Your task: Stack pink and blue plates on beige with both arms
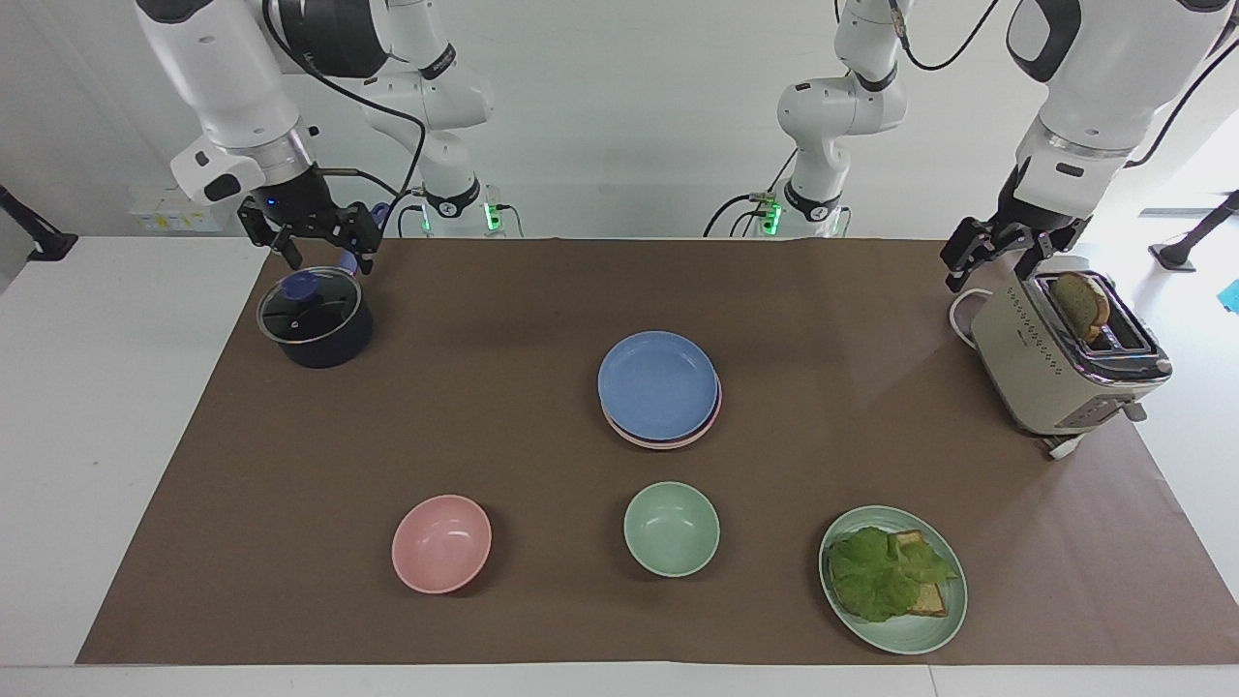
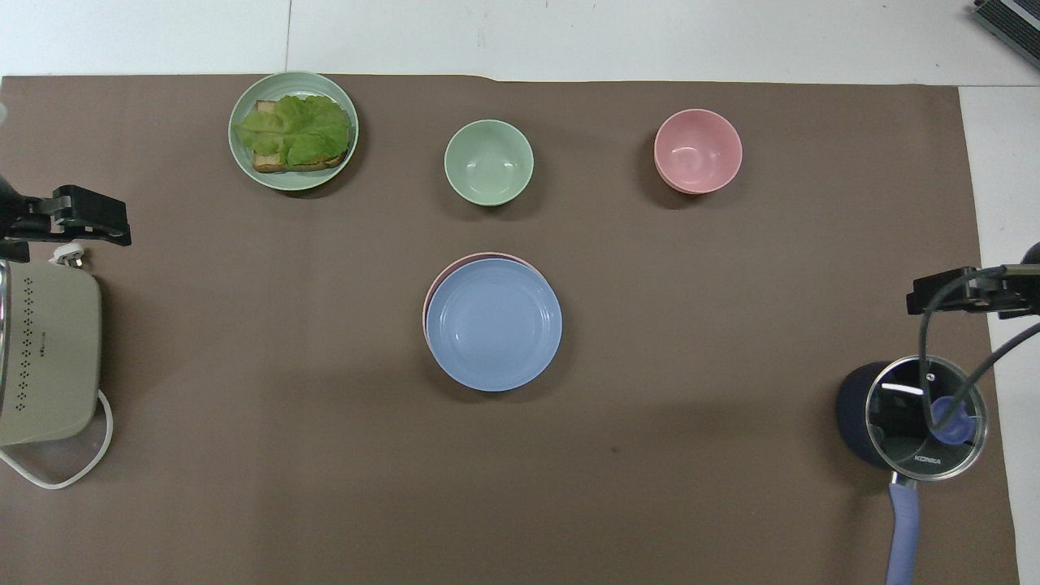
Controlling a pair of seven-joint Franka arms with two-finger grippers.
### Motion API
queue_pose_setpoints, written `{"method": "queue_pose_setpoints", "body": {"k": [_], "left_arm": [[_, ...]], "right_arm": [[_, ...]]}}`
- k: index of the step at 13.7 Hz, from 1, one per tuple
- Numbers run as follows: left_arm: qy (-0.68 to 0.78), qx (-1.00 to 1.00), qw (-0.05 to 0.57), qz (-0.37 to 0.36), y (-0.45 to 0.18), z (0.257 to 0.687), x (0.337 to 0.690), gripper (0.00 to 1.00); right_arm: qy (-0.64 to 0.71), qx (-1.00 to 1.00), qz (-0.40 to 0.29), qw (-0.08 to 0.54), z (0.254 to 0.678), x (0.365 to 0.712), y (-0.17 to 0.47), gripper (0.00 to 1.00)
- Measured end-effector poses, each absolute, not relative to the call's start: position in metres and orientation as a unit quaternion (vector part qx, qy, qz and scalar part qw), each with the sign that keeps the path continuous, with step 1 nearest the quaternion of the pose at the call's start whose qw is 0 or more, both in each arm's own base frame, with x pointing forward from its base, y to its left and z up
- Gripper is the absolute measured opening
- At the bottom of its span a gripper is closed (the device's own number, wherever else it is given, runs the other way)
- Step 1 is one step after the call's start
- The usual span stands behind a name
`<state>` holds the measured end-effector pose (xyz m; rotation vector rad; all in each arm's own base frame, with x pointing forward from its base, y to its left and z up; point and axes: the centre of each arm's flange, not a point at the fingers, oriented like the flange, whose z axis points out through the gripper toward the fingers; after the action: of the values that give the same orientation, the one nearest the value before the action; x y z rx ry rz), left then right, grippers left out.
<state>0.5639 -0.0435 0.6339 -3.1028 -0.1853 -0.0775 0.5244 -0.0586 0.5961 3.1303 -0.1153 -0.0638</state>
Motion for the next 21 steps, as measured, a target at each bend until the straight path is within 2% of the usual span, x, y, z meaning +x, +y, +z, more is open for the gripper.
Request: {"method": "queue_pose_setpoints", "body": {"k": [4, 10, 15, 21], "left_arm": [[-0.06, -0.998, 0.016, -0.025, -0.044, 0.634, 0.564, 1.0], [-0.06, -0.998, 0.016, -0.025, -0.044, 0.634, 0.564, 1.0], [-0.06, -0.998, 0.016, -0.025, -0.044, 0.634, 0.564, 1.0], [-0.06, -0.998, 0.016, -0.025, -0.044, 0.634, 0.564, 1.0]], "right_arm": [[-0.033, 0.999, -0.009, 0.005, 0.608, 0.524, -0.061, 1.0], [-0.026, 1.0, 0.006, 0.007, 0.67, 0.511, -0.046, 1.0], [-0.001, 1.0, -0.009, 0.007, 0.656, 0.513, -0.008, 1.0], [0.0, 1.0, -0.009, 0.007, 0.651, 0.509, -0.007, 1.0]]}}
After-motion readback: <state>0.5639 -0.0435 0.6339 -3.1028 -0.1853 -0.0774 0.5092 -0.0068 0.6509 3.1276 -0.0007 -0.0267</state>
